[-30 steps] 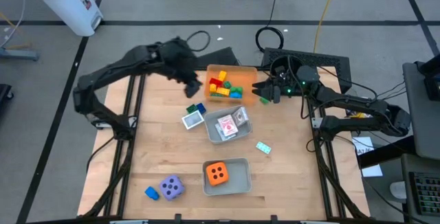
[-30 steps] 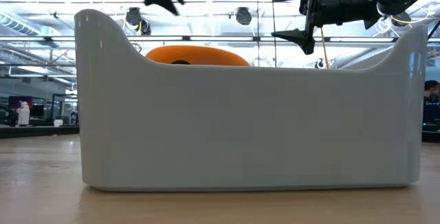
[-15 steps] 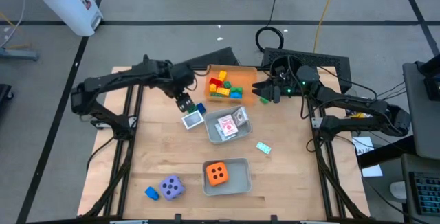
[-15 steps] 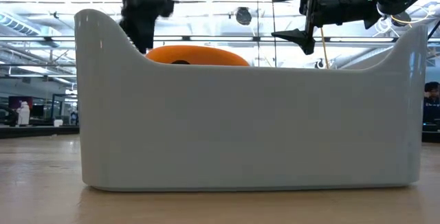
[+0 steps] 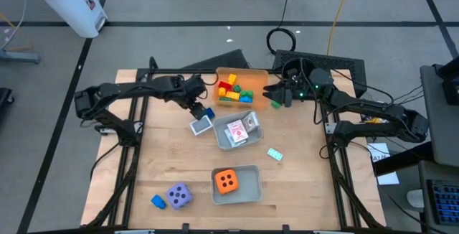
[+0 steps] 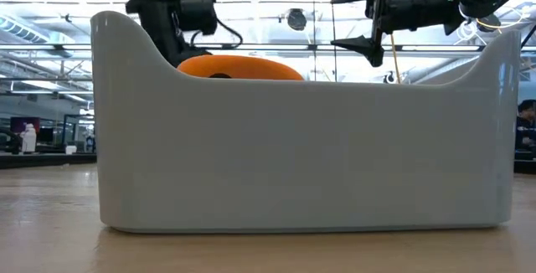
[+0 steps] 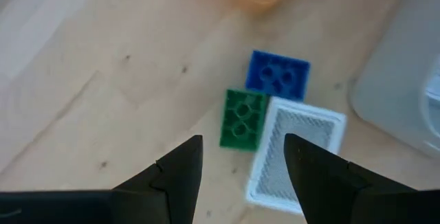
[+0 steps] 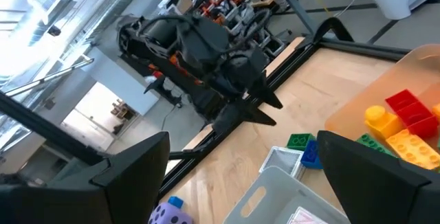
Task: Pick & Place Toys
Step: Put the green game piece into the orange bin
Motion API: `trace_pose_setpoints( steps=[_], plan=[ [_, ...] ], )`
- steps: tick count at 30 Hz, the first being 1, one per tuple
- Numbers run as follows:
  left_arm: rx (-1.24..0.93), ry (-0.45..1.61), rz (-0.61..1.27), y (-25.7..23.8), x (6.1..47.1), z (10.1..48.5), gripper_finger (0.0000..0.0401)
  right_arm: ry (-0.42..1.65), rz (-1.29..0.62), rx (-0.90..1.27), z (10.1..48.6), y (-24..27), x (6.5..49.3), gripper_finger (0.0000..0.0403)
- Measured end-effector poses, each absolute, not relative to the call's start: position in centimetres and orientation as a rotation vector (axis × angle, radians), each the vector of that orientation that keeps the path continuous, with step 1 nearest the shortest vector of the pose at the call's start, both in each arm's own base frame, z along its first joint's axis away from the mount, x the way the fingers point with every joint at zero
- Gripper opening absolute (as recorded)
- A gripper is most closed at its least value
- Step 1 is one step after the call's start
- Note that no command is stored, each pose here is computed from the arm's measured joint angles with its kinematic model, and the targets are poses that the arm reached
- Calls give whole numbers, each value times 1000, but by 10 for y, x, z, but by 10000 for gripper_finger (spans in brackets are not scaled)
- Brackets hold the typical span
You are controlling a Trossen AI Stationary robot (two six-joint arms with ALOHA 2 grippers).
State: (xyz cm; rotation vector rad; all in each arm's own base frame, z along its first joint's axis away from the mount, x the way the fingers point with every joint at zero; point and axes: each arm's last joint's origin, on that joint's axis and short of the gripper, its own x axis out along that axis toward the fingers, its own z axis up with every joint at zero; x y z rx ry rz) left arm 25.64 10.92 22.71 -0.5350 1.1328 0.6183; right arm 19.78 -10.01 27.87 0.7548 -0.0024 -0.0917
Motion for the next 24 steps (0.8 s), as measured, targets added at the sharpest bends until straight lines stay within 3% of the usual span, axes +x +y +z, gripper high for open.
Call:
trace_pose_setpoints(
  steps=[16,24],
  plan=[
    [-480,1290,566,124,272,182,216,25,-130,804,274,-101,198,361],
    [-489,1280,556,124,273,182,284,38,-136,803,273,-101,197,361]
  ],
)
